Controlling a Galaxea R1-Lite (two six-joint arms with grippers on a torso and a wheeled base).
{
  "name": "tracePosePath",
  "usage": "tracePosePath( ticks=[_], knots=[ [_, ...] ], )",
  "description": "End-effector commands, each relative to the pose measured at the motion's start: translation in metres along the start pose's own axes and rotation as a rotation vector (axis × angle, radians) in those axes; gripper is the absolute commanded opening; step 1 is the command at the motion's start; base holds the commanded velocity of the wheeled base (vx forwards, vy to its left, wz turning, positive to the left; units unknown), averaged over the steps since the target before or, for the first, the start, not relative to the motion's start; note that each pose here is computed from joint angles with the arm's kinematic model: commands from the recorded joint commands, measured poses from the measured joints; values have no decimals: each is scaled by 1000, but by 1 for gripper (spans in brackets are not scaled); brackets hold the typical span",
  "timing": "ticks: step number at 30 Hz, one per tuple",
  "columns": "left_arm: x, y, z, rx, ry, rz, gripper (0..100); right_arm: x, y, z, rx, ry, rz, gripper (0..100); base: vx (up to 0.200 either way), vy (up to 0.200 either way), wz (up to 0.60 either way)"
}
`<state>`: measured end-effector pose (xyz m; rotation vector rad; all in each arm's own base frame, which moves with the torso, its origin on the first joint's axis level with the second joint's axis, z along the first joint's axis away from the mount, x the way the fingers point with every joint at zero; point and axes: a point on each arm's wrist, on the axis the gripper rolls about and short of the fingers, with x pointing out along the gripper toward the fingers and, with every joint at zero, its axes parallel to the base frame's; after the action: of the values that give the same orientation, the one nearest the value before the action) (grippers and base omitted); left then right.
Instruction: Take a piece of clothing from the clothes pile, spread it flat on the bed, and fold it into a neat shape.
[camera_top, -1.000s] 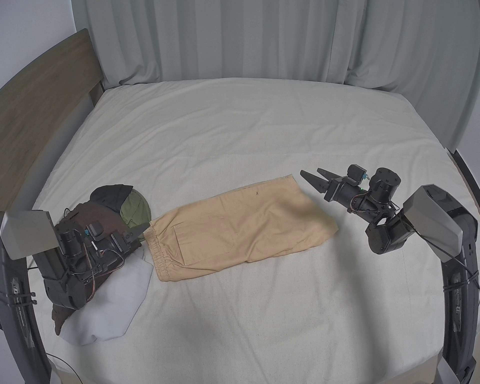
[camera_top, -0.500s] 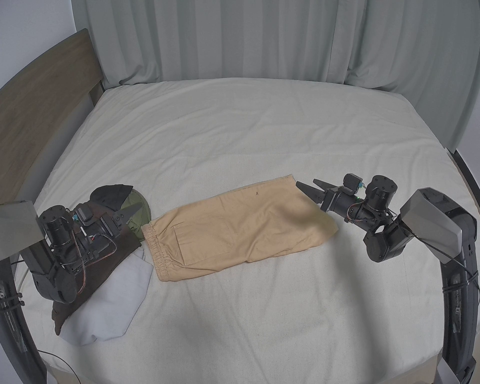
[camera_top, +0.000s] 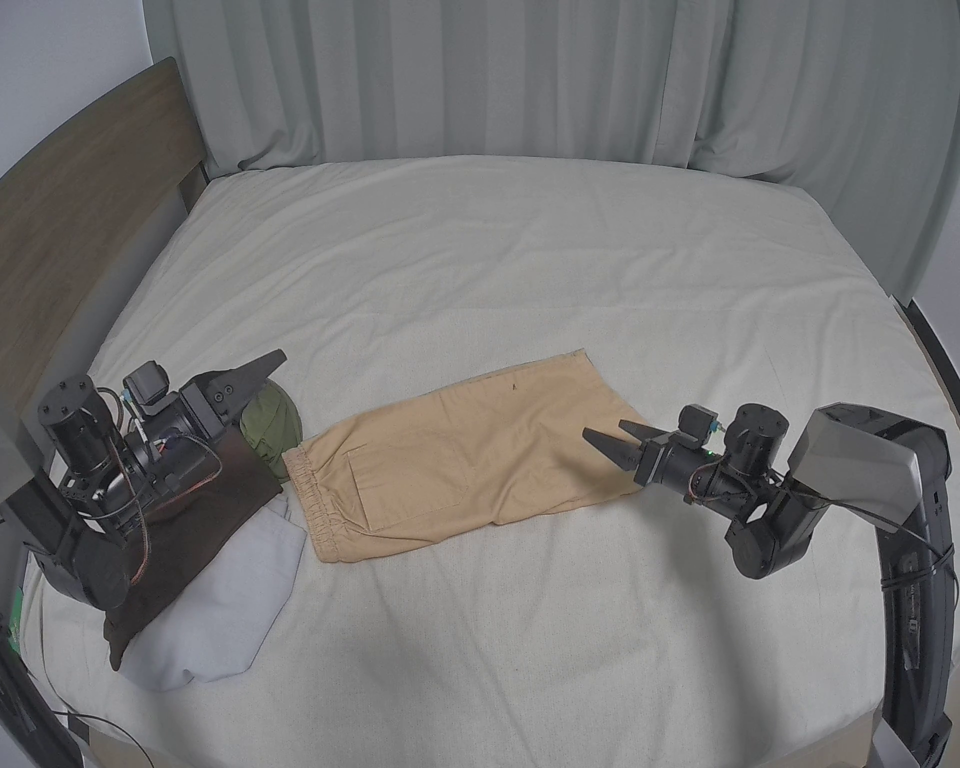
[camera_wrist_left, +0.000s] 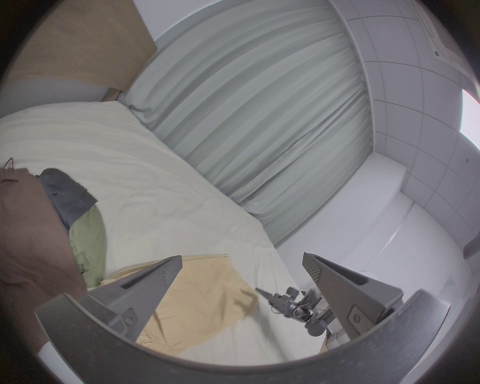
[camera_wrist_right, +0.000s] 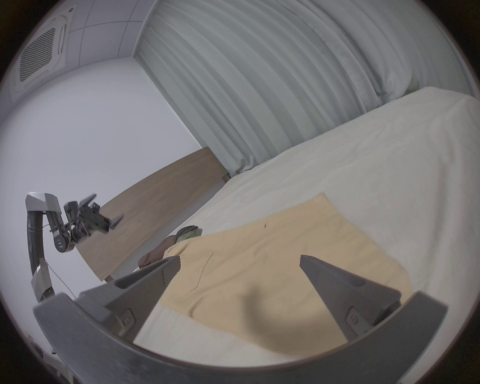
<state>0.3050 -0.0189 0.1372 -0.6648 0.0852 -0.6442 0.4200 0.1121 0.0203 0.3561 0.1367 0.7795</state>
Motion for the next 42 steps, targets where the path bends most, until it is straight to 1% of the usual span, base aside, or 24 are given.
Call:
tracePosePath(
  ticks=[1,3,6,10,12,16,20,23,27,31,33,36,38,39,42],
  knots=[
    [-12,-48,13,57,-40,-111,100,-18,10,-27,33,59,-7,100,0,0,0],
    [-14,-56,15,69,-49,-131,100,-23,16,-35,48,92,-6,100,0,0,0],
    [-17,-65,20,88,-64,-156,100,-32,19,-43,53,132,-19,100,0,0,0],
    [-21,-77,24,105,-81,-189,100,-36,20,-48,43,154,-22,100,0,0,0],
    [-26,-89,30,126,-101,-223,100,-40,22,-52,49,173,-27,100,0,0,0],
    [-31,-105,32,144,-105,-278,100,-44,25,-58,62,202,-31,100,0,0,0],
    [-35,-116,34,160,-119,-315,100,-46,26,-65,71,222,-34,100,0,0,0],
    [-38,-122,37,170,-131,-331,100,-45,26,-65,70,221,-33,100,0,0,0],
    [-41,-126,40,181,-138,-345,100,-44,26,-64,70,219,-31,100,0,0,0],
    [-41,-125,37,176,-120,-350,100,-41,25,-63,64,208,-28,100,0,0,0],
    [-41,-120,32,161,-98,-333,100,-34,17,-70,71,196,-61,100,0,0,0],
    [-38,-113,26,151,-78,-314,100,-28,13,-73,84,185,-67,100,0,0,0],
    [-37,-110,24,155,-71,-304,100,-27,14,-74,103,185,-64,100,0,0,0],
    [-35,-105,21,162,-60,-288,100,-26,15,-74,128,183,-65,100,0,0,0],
    [-31,-98,18,186,-52,-265,100,-25,14,-75,149,186,-70,100,0,0,0]
  ],
)
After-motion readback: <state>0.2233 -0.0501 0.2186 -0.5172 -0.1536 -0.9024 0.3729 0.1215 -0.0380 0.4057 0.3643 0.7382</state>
